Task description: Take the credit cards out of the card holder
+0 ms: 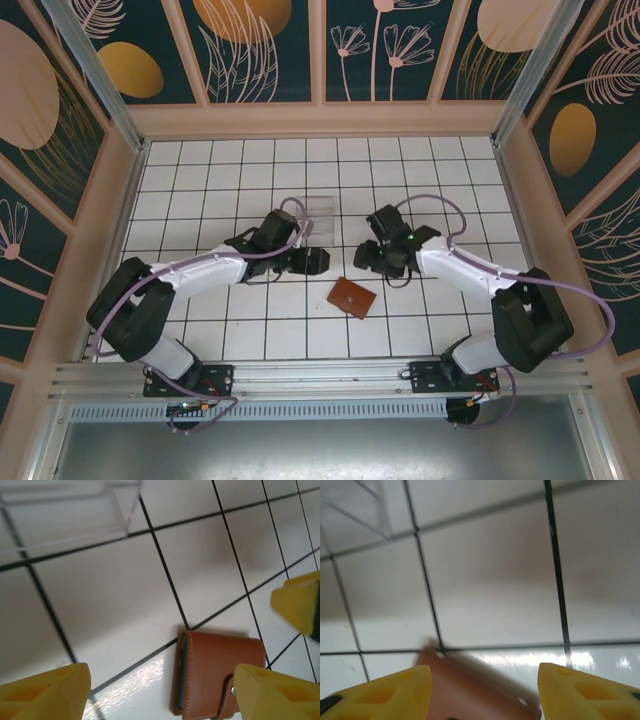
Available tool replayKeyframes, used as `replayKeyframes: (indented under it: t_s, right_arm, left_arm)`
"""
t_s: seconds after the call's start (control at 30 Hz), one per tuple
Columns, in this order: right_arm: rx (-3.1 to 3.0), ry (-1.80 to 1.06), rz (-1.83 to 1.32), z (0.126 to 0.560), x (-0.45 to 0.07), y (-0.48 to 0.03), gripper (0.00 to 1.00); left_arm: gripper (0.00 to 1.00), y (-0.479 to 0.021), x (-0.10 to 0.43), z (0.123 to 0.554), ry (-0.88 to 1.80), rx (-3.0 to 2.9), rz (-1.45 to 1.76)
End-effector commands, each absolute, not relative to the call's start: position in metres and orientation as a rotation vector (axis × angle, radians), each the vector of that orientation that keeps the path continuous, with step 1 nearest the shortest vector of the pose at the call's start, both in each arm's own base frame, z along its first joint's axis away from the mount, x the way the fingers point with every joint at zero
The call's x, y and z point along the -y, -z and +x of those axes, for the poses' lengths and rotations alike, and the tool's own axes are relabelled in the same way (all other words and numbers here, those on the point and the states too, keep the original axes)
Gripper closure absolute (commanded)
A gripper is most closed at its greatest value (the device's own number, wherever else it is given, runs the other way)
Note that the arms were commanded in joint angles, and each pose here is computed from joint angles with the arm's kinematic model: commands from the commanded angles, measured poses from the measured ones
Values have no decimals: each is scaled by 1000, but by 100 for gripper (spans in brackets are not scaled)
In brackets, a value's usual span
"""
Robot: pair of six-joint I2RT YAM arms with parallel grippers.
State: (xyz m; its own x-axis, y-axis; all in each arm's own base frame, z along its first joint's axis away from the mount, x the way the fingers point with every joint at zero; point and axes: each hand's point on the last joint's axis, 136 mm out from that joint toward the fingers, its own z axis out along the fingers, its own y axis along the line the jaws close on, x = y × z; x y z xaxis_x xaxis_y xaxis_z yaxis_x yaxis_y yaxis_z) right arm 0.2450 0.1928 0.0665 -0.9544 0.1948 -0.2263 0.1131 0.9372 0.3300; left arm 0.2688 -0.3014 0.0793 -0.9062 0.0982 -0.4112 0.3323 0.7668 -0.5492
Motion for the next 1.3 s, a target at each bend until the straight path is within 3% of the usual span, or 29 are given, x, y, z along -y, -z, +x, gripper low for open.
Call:
replayKeyframes:
  t_s: [0.0, 0.33, 0.43, 0.73, 1.03, 1.27]
  right_arm:
    - [-2881, -528, 300, 221, -197, -58, 40]
    - [-2947, -603, 308, 201, -212, -29, 40]
    - [-2937, -620, 294, 204, -219, -30, 41]
    - [-2905, -667, 198, 226, -248, -40, 48]
    - [-2920, -747, 22, 249, -302, -43, 48]
    - [-2912, -826, -135, 259, -349, -45, 49]
  left_arm:
    - [26, -81, 319, 268, 980, -2607, 360]
    - [34, -59, 329, 257, 1048, -2662, 406]
    - [41, -45, 327, 250, 1056, -2704, 404]
    - [48, -38, 305, 224, 1051, -2734, 371]
    - [46, -33, 265, 189, 973, -2787, 346]
    - [43, -48, 239, 191, 839, -2755, 212]
